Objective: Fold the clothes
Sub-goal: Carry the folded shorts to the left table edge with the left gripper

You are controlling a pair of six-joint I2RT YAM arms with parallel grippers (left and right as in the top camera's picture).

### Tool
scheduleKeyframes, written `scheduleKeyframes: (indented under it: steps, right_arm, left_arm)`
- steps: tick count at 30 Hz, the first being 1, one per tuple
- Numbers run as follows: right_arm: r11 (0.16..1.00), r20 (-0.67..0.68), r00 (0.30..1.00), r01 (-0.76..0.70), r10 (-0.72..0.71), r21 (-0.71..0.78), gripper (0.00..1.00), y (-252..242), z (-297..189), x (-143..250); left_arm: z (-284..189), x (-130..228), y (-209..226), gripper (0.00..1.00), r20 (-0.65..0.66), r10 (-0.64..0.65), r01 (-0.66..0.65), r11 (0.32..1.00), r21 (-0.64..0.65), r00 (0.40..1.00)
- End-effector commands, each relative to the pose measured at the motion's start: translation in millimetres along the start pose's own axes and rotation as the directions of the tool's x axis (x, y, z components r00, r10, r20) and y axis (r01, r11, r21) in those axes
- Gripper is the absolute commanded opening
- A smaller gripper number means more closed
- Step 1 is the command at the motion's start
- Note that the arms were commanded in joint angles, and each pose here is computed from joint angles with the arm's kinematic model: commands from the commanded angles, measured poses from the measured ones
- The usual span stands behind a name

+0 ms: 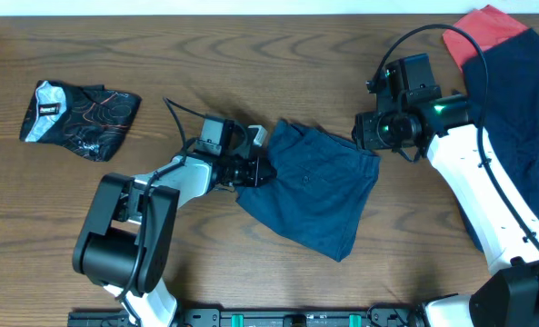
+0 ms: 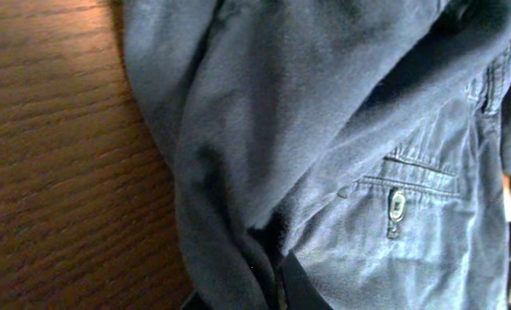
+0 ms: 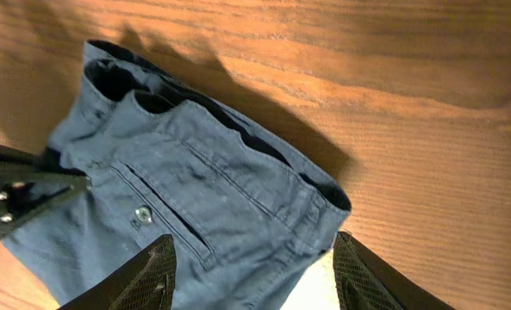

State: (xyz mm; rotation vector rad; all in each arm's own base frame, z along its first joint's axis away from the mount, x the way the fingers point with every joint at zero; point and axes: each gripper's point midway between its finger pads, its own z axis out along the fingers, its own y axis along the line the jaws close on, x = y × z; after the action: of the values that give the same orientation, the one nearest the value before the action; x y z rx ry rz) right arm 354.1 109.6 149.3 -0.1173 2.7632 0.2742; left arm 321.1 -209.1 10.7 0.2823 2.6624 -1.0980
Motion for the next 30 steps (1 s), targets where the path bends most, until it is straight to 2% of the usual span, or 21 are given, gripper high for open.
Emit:
scheduleKeyframes:
  steps: [1, 4, 6, 11, 13, 16, 21, 22, 24, 26, 28, 30]
  right_arm:
    - [0.999, 0.022, 1.000, 0.009, -0.009, 0.037, 0.57, -5.0, -7.5, -5.4]
    - [0.999, 0.013, 1.000, 0.008, -0.008, 0.045, 0.56, -6.6, -7.5, -3.0]
    - [0.999, 0.008, 1.000, 0.007, -0.008, 0.046, 0.56, -6.8, -7.6, -1.7]
    - [0.999, 0.001, 1.000, 0.006, -0.006, 0.049, 0.55, -7.5, -7.6, 0.0]
    - [0.999, -0.002, 1.000, 0.006, -0.006, 0.052, 0.55, -8.1, -7.6, 0.8]
    - [0.999, -0.003, 1.000, 0.006, -0.006, 0.052, 0.55, -8.2, -7.7, 1.0]
    - [0.999, -0.004, 1.000, 0.006, -0.006, 0.052, 0.55, -8.2, -7.7, 1.1]
    - [0.999, -0.004, 1.000, 0.006, -0.006, 0.052, 0.55, -8.2, -7.7, 1.2]
    - [0.999, -0.009, 1.000, 0.005, -0.005, 0.053, 0.55, -8.4, -7.7, 2.3]
    - [0.998, -0.017, 1.000, 0.005, -0.004, 0.055, 0.55, -8.8, -7.8, 4.4]
    - [0.998, -0.020, 1.000, 0.005, -0.004, 0.056, 0.56, -9.0, -7.8, 5.1]
    - [0.998, -0.018, 1.000, 0.005, -0.004, 0.056, 0.56, -9.0, -7.8, 4.7]
  left_arm:
    - [-34.1, -34.3, 1.1, 0.06, 0.128, -0.017, 0.022, 0.999, -0.033, 0.992]
    - [-87.8, -78.9, 17.0, 0.06, 0.321, -0.045, 0.093, 0.987, -0.134, 0.946]
    - [-135.0, -106.7, 28.9, 0.06, 0.462, -0.044, 0.151, 0.969, -0.197, 0.886]
    - [-267.2, -147.8, 59.8, 0.06, 0.734, 0.044, 0.304, 0.892, -0.334, 0.677]
    - [-316.5, -148.7, 77.4, 0.06, 0.804, 0.077, 0.389, 0.845, -0.367, 0.590]
    - [-367.6, -132.6, 117.9, 0.06, 0.861, 0.093, 0.538, 0.746, -0.393, 0.500]
    - [-393.2, -88.7, 190.0, 0.10, 0.885, 0.000, 0.708, 0.601, -0.372, 0.466]
    - [-393.9, -80.0, 202.1, 0.15, 0.886, -0.025, 0.730, 0.577, -0.366, 0.463]
    - [-395.4, -62.5, 223.3, 0.45, 0.888, -0.071, 0.771, 0.531, -0.352, 0.455]
    - [-399.0, -46.2, 237.5, 0.98, 0.891, -0.107, 0.803, 0.490, -0.338, 0.440]
    - [-406.0, -36.4, 243.5, 0.98, 0.908, -0.134, 0.834, 0.465, -0.296, 0.397]
    - [-411.0, -39.5, 240.0, 0.98, 0.921, -0.145, 0.834, 0.492, -0.251, 0.362]
